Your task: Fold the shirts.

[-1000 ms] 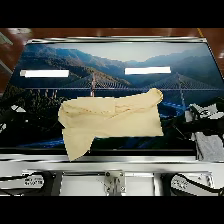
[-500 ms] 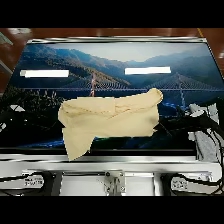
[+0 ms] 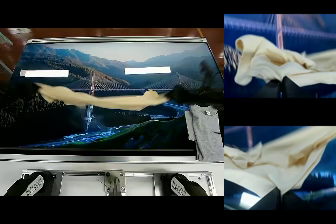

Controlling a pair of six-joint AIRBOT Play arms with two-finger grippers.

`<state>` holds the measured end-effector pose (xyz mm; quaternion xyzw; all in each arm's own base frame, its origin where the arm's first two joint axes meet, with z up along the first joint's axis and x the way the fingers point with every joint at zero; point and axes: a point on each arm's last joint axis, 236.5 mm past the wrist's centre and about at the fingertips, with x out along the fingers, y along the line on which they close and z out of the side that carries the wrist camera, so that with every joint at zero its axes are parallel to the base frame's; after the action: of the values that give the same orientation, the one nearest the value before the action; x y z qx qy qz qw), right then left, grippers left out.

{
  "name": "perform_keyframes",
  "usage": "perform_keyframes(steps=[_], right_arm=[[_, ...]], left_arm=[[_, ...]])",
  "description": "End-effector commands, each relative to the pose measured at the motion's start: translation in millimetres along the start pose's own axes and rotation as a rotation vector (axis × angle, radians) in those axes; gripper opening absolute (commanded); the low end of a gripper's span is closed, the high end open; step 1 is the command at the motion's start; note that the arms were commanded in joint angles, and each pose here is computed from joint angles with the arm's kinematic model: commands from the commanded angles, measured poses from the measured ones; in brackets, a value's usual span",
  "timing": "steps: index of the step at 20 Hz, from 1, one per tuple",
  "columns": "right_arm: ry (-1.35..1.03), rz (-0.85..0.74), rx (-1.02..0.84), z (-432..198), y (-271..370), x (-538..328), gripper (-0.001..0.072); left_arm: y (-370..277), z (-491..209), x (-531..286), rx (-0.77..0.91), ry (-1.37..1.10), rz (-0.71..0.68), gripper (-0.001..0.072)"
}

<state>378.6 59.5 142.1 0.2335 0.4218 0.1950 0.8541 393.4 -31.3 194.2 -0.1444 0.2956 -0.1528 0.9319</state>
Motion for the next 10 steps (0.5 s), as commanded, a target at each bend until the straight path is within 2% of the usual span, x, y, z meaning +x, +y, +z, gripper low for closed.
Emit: perform_keyframes(steps=[1,4,6,8,10], right_arm=[[-0.568,-0.049,-0.43,91.0,134.9,-171.6,0.0059],[-0.886,-0.143,-0.584,85.3,207.8,-293.7,0.0059],[-0.967,-0.23,-0.612,67.0,219.5,-334.9,0.0059],[-0.998,-0.31,-0.616,47.2,219.3,-358.7,0.0059],[-0.989,-0.351,-0.62,26.7,218.2,-367.5,0.0059]], left_arm=[[-111.5,145.7,-206.1,0.251,-0.707,0.048,0.0044],[-185.1,155.2,-348.0,0.373,-1.074,0.044,0.0043],[-212.9,132.4,-375.8,0.44,-1.084,0.027,0.0043],[-220.4,109.3,-377.5,0.514,-1.013,0.067,0.0043],[-217.1,93.6,-377.8,0.507,-0.963,0.099,0.0043]])
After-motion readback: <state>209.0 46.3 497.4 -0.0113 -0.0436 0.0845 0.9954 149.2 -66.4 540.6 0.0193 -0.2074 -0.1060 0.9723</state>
